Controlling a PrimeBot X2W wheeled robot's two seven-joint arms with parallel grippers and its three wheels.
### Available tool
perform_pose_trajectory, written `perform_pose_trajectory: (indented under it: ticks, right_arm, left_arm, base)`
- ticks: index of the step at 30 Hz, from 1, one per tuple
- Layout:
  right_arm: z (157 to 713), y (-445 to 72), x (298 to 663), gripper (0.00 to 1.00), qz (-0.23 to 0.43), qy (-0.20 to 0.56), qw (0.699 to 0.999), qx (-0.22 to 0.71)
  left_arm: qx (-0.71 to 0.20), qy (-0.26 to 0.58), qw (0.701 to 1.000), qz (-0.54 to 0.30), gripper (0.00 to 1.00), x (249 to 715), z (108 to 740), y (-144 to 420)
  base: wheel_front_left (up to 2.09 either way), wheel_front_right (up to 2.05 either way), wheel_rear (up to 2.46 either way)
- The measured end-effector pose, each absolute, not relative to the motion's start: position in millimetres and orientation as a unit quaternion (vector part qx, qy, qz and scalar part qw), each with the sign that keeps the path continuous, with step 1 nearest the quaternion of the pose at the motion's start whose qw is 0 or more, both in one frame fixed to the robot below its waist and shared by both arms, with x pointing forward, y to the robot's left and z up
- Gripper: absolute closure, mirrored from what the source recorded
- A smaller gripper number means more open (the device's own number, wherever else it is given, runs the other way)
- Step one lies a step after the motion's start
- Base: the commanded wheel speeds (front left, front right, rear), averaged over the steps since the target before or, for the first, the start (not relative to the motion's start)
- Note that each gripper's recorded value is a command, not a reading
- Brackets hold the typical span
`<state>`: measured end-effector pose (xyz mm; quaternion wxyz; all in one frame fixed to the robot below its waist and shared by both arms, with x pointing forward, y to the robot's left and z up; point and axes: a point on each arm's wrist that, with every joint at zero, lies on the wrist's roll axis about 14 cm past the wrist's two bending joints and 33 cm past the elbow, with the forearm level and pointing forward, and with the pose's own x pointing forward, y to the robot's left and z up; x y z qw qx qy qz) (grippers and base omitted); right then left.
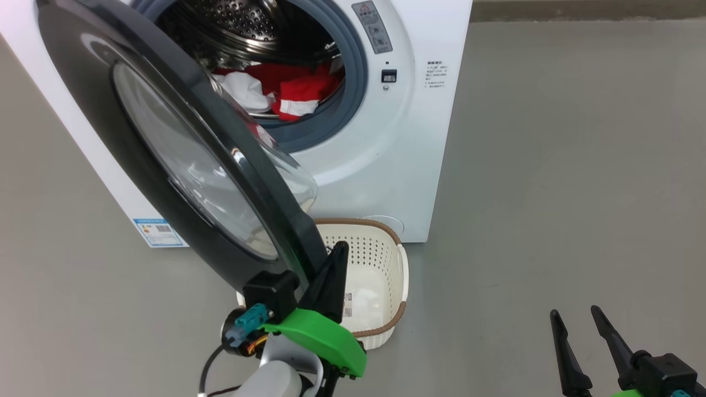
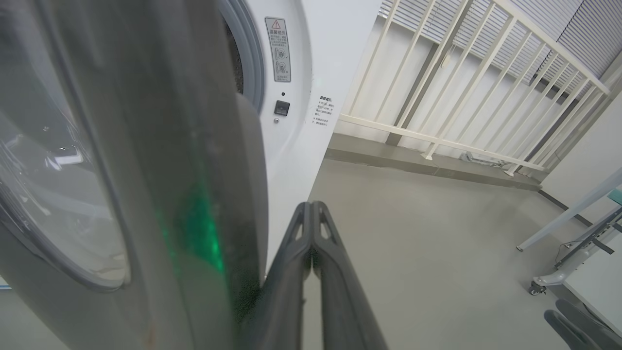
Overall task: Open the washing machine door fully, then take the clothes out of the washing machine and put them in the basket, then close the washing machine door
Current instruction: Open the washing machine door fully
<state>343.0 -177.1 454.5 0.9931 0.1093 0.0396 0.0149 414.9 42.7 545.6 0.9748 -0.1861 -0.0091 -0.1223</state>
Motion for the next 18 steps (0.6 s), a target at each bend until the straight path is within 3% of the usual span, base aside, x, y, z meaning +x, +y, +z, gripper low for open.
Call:
perform_pose_trajectory:
  ticks: [18]
  right_arm:
    - [461.4, -169.4, 346.5, 0.0, 0.029, 0.03, 0.993, 0.108]
  left_arm:
    - [-0.174, -0.014, 0.98, -0.09, 1.0, 390.9, 535.2, 70.8]
  base:
    - [0.0, 0.0, 0.0]
